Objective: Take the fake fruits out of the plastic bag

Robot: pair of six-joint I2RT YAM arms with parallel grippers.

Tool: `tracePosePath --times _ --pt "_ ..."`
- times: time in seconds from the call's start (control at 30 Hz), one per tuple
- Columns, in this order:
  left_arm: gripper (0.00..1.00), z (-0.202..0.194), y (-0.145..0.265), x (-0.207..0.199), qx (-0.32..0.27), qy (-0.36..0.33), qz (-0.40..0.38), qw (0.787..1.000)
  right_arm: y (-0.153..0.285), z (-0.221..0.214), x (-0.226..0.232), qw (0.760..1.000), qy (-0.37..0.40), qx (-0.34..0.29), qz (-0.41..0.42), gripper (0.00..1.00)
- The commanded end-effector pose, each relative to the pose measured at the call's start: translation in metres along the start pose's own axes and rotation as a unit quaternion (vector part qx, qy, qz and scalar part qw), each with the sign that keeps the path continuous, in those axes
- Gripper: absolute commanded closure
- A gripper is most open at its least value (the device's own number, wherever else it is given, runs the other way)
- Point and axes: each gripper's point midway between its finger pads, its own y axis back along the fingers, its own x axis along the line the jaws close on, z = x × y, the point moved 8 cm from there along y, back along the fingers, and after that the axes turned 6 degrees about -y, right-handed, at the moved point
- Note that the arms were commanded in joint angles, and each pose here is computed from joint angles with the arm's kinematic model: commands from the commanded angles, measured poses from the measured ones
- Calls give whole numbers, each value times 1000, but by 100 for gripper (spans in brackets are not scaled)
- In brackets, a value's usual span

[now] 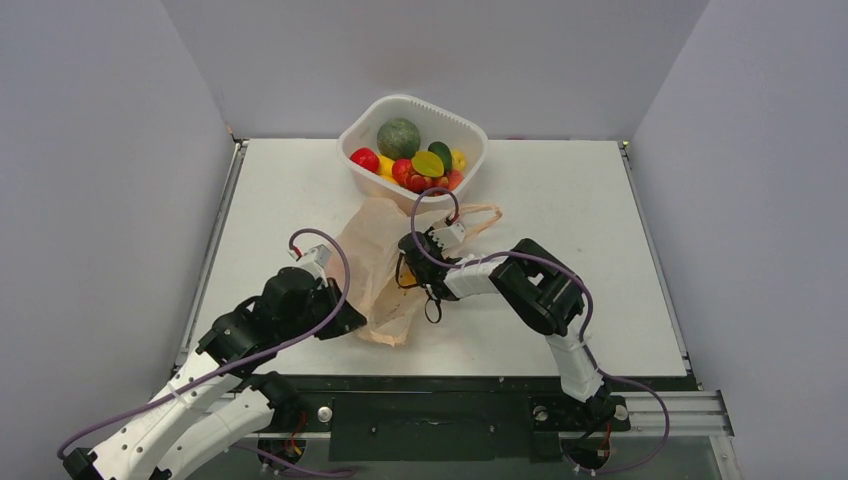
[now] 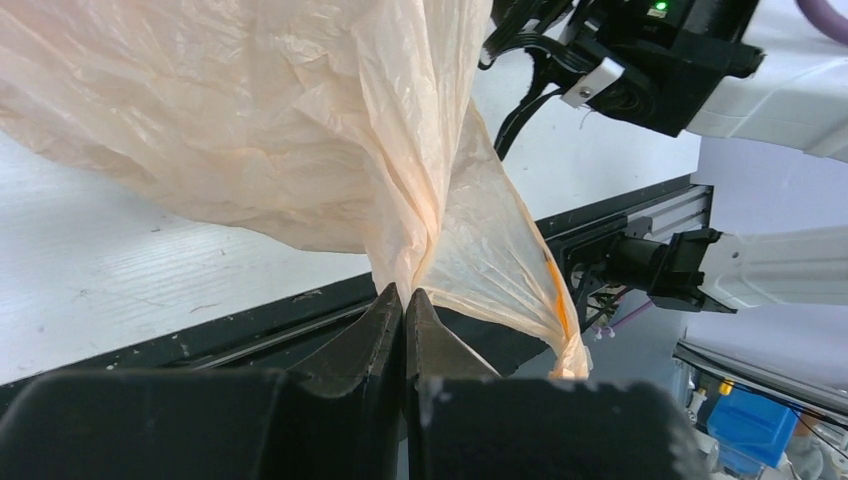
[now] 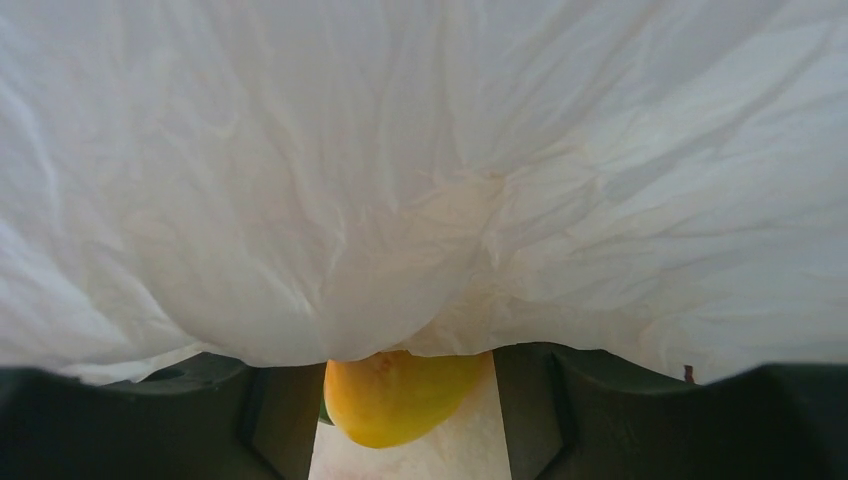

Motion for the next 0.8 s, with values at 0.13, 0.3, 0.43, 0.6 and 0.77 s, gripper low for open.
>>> tracePosePath --times 0.13,0.3,0.43,0.6,0.77 --pt "100 6 11 1 -15 -25 23 999 3 9 11 1000 6 4 22 68" --pt "100 4 9 5 -6 -32 36 999 11 12 18 999 10 13 39 87" --pt "100 3 10 9 -10 -36 47 998 20 14 18 998 10 28 52 96" --pt "100 7 17 12 -16 -68 65 995 34 19 23 996 11 49 67 99" --pt "100 13 17 15 -4 -120 93 988 48 21 26 994 10 82 76 100"
